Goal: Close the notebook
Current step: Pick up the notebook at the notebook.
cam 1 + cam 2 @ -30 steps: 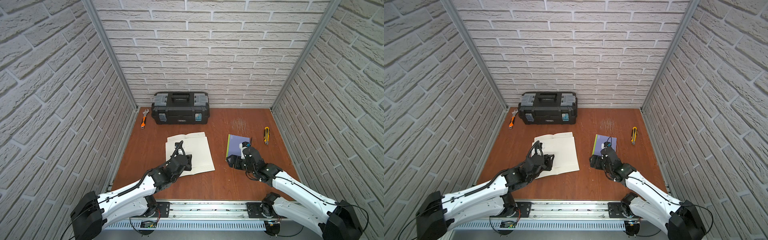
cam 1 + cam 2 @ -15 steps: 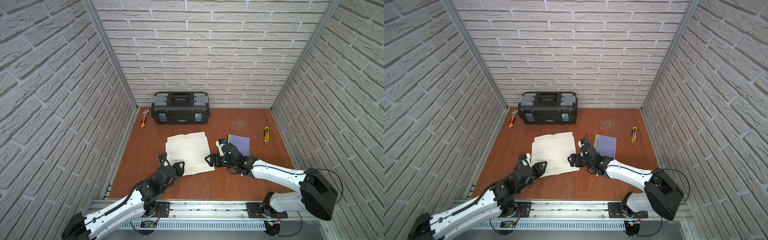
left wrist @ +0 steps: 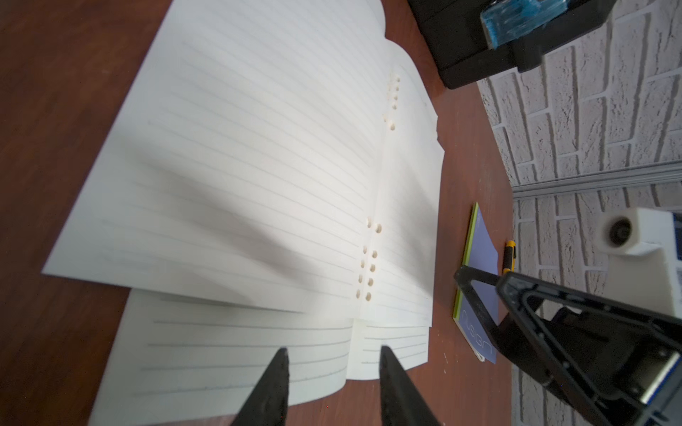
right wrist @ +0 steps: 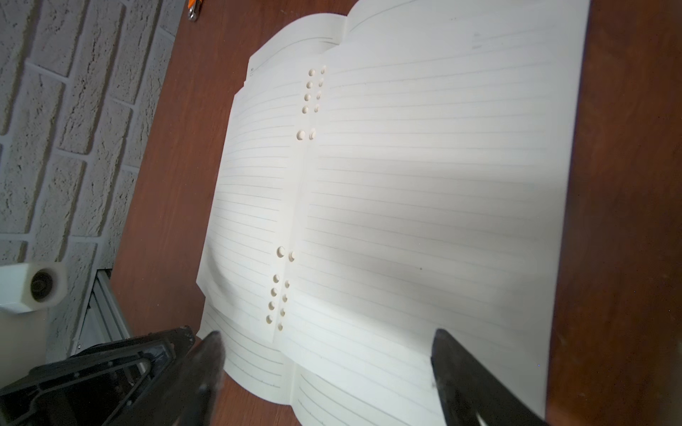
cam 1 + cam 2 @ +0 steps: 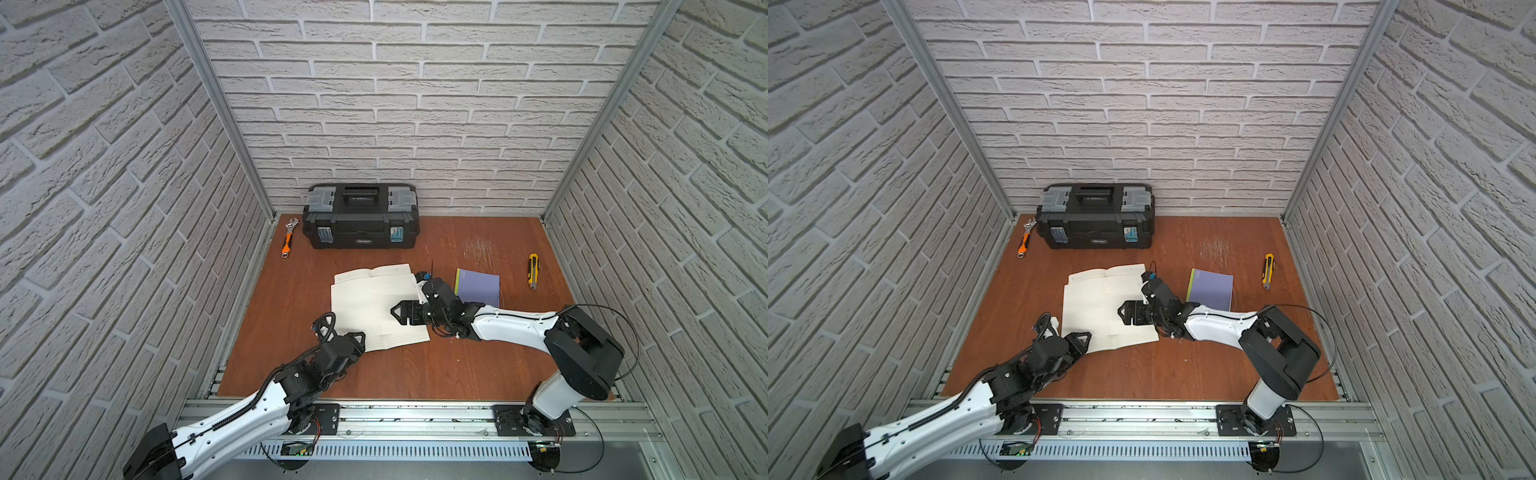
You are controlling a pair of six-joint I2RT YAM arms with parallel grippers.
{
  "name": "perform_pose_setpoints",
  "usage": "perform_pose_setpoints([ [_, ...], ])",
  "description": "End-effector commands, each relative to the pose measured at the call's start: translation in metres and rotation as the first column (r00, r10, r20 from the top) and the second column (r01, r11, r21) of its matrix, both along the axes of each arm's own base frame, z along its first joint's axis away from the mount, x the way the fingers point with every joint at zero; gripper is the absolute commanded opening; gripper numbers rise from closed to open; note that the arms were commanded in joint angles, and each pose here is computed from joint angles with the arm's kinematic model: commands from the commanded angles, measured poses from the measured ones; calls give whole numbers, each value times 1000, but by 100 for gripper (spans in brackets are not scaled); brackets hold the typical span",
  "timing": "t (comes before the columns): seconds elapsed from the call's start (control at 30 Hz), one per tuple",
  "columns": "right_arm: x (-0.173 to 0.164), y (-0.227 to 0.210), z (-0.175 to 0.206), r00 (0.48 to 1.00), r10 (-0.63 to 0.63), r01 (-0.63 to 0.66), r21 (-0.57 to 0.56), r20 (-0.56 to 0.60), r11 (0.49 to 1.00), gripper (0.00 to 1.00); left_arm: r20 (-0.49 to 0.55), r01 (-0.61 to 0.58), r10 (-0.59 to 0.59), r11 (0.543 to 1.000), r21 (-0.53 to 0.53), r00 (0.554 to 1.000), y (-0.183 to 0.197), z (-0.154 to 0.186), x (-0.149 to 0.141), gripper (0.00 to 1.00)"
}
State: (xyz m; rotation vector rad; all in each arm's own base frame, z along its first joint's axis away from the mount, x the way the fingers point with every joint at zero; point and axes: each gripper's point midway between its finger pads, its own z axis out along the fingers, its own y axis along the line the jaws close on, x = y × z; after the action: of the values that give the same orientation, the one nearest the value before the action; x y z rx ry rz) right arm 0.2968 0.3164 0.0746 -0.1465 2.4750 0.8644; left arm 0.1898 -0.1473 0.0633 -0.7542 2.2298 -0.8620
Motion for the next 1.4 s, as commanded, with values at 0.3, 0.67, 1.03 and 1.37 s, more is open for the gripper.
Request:
perform_pose_setpoints([
  [0.3,5,16,-10,1000,22,-22,42,-2,999,88,-29,-93,91,993,-74,995,7,1,-1,40],
  [0.67,2,15,-25,999,22,-21,34,-25,999,88,-67,-59,57,998,-23,996,3,-19,-4,41],
  [1.03,1,14,-38,999,17,-16,23,-49,1000,88,-70,-84,82,996,-29,994,12,-29,-8,42],
  [1.37,1,17,-43,998,23,-21,32,-62,999,87,-24,-146,146,989,-24,989,24,-27,-4,42],
])
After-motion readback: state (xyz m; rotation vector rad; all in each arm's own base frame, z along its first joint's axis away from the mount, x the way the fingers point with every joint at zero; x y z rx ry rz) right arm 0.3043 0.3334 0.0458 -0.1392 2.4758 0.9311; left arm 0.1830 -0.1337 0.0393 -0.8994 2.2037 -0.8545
